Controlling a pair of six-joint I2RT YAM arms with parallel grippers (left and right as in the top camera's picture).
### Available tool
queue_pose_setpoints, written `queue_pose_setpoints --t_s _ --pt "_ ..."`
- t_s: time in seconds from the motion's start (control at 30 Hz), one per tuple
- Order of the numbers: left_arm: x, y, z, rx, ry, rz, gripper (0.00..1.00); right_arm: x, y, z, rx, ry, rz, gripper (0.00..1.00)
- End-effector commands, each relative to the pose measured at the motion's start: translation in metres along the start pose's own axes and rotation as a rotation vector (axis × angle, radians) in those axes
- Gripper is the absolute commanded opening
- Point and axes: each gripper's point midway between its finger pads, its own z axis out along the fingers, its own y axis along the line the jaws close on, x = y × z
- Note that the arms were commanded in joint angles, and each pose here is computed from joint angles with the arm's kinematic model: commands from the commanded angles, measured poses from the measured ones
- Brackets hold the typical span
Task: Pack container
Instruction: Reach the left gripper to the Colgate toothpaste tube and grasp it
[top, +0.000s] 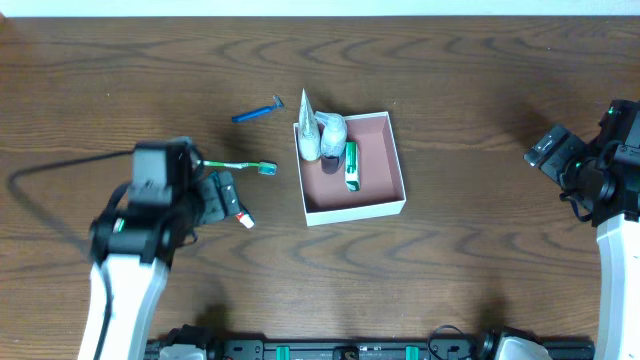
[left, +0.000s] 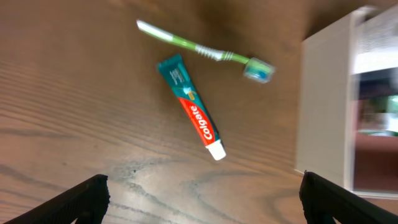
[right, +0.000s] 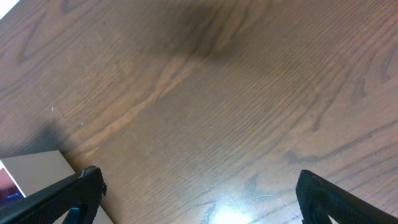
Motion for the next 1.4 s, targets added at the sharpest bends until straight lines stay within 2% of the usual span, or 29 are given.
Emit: queue_pose_setpoints --t_s 0.0,0.2,0.23,0.27,0.37,0.57,0.93,1.1,1.23,1.37 --pt "0.005 0.001 0.032 -0.032 0.113 -0.013 0.98 -0.006 -0.002 -0.005 0.008 -0.023 -0.002 0.99" --pt "0.015 -0.007 0.088 -0.019 0.259 -0.041 0.98 -0.006 -0.002 -0.005 0.008 -0.023 -0.001 0.99" --pt "0.016 -0.006 0.095 -0.031 0.275 -0.082 0.95 -0.006 -0.002 -0.005 0.008 -0.023 -0.002 0.99" --pt "0.018 -0.006 0.101 -0.042 0.286 -0.126 0.87 -0.006 -0.002 -0.005 0.008 -0.023 -0.002 0.99" --pt "0.02 -0.005 0.113 -0.072 0.303 -0.252 0.81 -0.006 -0.002 -0.005 0.008 -0.023 -0.001 0.99" --pt "0.019 -0.001 0.13 -0.134 0.293 -0.48 0.79 -0.006 -0.002 -0.005 0.008 -0.023 -0.001 0.99" --pt "0.03 0.005 0.155 -0.183 0.337 -0.502 0.74 -0.006 -0.002 -0.005 0.008 -0.023 -0.002 0.99" --pt "0.038 0.009 0.163 -0.209 0.365 -0.5 0.52 -0.006 -0.002 -0.005 0.008 -0.023 -0.002 0.99" --pt "0.04 0.011 0.165 -0.222 0.369 -0.496 0.31 -0.006 -0.002 -0.005 0.008 -0.023 -0.002 0.99" --pt "0.04 0.012 0.165 -0.223 0.371 -0.484 0.25 -0.006 -0.002 -0.005 0.008 -0.023 -0.002 0.99"
